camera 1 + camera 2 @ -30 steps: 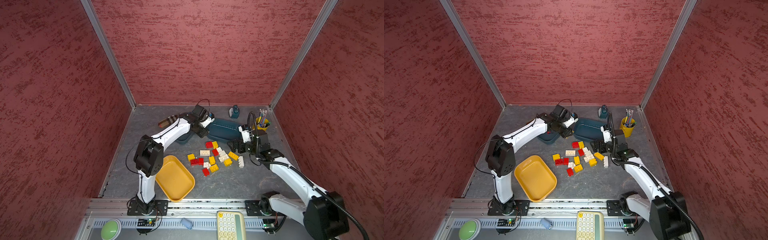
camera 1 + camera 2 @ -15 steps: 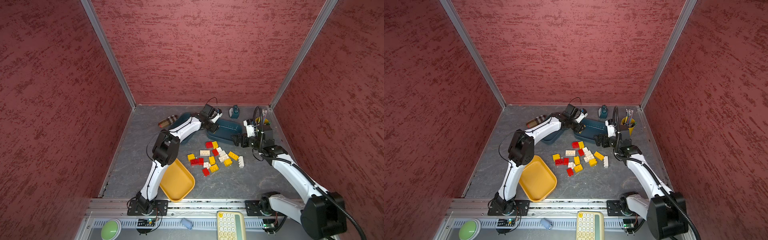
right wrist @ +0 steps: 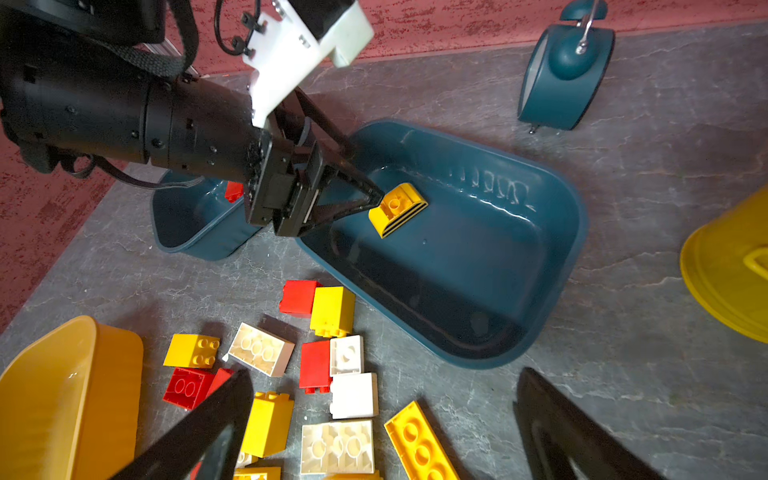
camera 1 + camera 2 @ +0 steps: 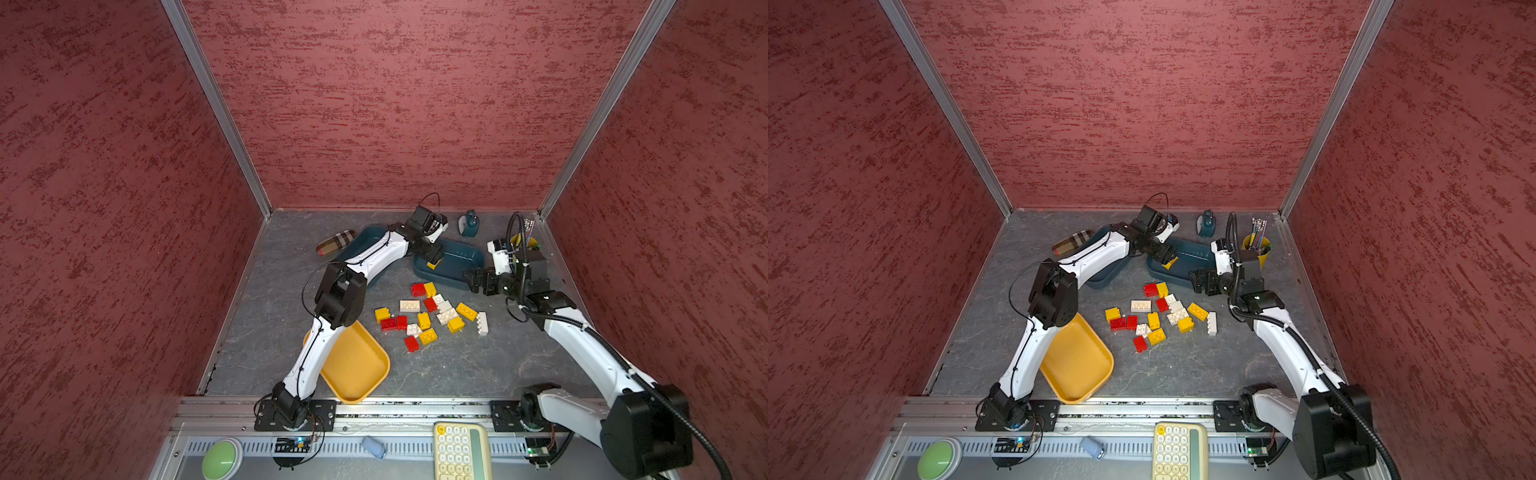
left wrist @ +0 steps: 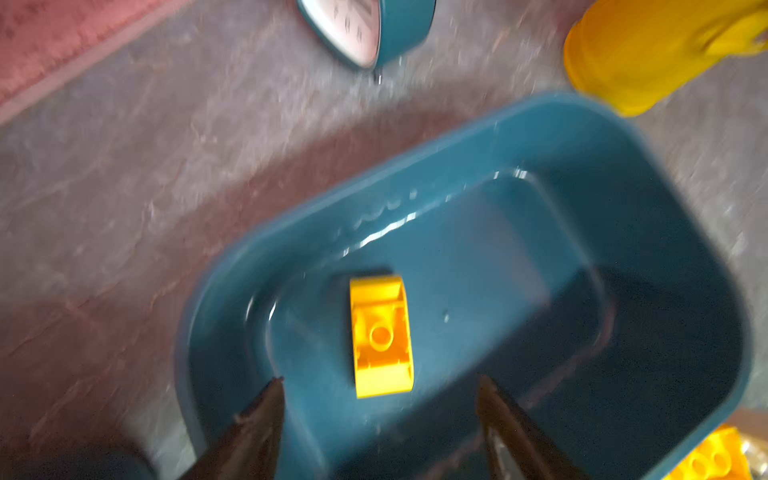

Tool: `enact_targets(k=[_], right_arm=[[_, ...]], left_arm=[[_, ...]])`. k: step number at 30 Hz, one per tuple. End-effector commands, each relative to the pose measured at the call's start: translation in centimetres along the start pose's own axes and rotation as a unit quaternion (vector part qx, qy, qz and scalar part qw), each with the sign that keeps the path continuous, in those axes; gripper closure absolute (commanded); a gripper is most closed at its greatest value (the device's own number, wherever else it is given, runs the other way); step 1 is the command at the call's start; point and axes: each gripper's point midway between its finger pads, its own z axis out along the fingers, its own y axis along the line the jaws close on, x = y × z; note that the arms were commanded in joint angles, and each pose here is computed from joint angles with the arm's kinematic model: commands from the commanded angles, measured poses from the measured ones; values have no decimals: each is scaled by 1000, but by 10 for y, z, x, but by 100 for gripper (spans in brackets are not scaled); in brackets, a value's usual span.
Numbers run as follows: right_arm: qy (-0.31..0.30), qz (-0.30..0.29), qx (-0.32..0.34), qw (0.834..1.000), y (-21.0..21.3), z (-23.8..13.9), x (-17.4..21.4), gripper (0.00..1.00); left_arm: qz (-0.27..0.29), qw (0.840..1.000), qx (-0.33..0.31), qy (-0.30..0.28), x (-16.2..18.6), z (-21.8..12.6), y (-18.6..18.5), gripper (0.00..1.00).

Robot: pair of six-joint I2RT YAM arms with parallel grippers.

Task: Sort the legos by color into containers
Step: 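Carry the yellow brick with the left gripper and release it into the larger teal tub, then return the left gripper to the pile and grasp a yellow 2x2 brick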

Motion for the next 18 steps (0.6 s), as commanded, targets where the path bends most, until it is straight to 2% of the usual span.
enact_targets(k=[1, 10, 14, 18], right_arm=[[-8, -24, -27, 999, 12, -6, -12, 1], [2, -29, -94, 995, 34, -8, 0, 1], [-4, -28, -117, 993, 43, -12, 2, 1], [3, -25, -129, 991, 48, -13, 8, 1]], left_arm=[[10, 999, -5, 37, 13, -44, -9, 24], [37, 993, 3, 115, 93, -112, -27, 24], [43, 985, 7, 169, 141, -129, -31, 26], [61, 979, 6, 195, 172, -135, -37, 29]])
